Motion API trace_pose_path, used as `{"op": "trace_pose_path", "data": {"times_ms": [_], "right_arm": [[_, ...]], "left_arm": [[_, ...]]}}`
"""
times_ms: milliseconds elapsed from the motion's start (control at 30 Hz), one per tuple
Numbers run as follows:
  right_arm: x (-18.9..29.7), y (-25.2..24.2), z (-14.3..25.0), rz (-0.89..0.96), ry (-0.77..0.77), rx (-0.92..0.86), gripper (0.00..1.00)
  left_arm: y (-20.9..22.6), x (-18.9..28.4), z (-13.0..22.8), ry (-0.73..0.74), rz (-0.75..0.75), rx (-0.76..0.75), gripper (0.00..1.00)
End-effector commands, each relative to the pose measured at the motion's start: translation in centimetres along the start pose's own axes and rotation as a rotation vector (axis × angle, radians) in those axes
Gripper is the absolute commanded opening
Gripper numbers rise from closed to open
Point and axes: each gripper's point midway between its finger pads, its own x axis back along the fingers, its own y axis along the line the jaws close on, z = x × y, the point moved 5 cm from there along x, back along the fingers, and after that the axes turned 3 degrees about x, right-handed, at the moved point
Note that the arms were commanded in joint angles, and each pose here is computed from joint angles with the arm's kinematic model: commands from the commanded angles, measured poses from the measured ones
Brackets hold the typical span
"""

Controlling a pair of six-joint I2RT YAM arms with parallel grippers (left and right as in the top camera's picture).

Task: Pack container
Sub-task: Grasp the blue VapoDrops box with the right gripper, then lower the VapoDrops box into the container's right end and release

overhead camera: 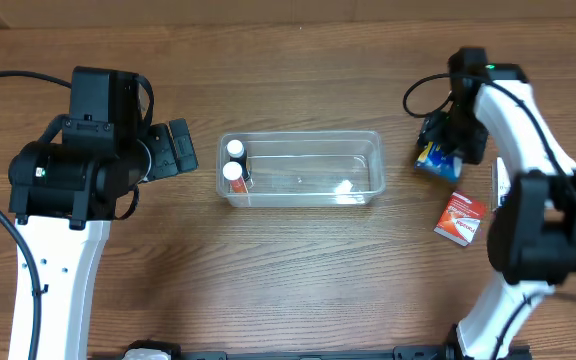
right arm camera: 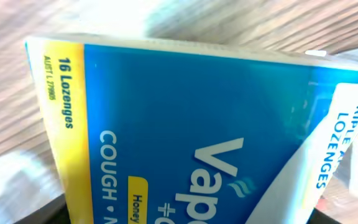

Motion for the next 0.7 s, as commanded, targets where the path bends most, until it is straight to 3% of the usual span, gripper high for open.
{"op": "trace_pose_path", "data": {"times_ms": [0, 133, 300, 433, 667], "right_arm": [[10.2, 2.3, 1.8, -0.125, -0.237, 0.146, 0.63], [14.6, 7.8, 7.1, -0.228, -0.293, 0.397, 0.64], [10.3, 14.0, 11.7, -0.239, -0.187, 0.558, 0.67], [5.6, 14.6, 11.3, -0.22, -0.151, 0.542, 0.75], [1.8, 15.9, 10.4, -0.196, -0.116, 0.544, 0.75]], "left_arm": [[-0.1, -0.2, -0.3, -0.002, 0.006, 0.001, 1.0], [-0.1, -0.2, -0.3, -0.001, 0.006, 0.001, 1.0], [-0.1, -0.2, -0.3, -0.001, 0.006, 0.0, 1.0], [-0.1, -0.2, -0.3, -0.001, 0.006, 0.0, 1.0], [0.0, -0.2, -0.2, 0.003, 0.004, 0.0, 1.0]]}}
